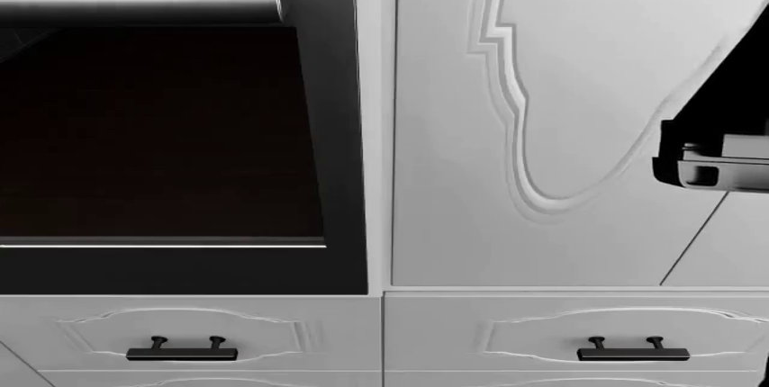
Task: Open the microwave door
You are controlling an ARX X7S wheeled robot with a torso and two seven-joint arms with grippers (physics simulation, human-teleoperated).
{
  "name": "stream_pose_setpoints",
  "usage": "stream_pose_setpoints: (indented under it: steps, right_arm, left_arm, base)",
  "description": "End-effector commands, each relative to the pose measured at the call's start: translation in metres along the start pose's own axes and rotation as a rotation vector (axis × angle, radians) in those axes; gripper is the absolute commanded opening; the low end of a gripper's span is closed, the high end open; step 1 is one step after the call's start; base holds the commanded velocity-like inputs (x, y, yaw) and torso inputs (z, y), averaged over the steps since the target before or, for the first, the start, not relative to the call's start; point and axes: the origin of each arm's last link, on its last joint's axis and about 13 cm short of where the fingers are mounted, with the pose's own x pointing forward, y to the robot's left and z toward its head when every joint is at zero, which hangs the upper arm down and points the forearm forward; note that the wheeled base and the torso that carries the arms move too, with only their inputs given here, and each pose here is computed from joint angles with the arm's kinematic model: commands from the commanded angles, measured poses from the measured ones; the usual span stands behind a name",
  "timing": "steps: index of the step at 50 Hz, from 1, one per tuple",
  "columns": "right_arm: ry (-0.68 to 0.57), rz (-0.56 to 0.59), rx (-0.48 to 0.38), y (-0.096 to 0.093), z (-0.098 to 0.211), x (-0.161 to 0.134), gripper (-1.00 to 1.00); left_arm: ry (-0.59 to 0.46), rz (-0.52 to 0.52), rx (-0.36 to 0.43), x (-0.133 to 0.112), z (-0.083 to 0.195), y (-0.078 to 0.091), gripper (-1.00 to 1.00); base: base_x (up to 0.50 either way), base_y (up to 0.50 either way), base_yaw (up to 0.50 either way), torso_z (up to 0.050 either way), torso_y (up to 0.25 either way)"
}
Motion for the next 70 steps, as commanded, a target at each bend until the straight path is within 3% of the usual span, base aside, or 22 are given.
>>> stream_pose_setpoints:
  steps: [1,29,61,70]
  right_arm:
    - [0.0,0.001,0.009,0.001,-0.002,-0.001,1.0]
    - [-0.001,-0.003,0.022,0.0,-0.004,-0.002,1.0]
    - [-0.01,0.007,0.012,0.001,-0.001,0.001,1.0]
    - [-0.014,0.011,0.011,0.004,0.0,0.003,1.0]
  left_arm:
    - [0.001,0.158,0.167,0.015,-0.01,0.017,1.0]
    - [0.108,0.375,0.416,0.026,-0.034,0.082,1.0]
    - [0.197,0.598,0.675,0.005,-0.026,0.182,1.0]
    - [0.269,0.664,0.767,-0.01,-0.017,0.221,1.0]
  base:
    - [0.0,0.0,0.0,0.0,0.0]
    - [0.0,0.0,0.0,0.0,0.0]
    - [0.0,0.0,0.0,0.0,0.0]
    - [0.0,0.0,0.0,0.0,0.0]
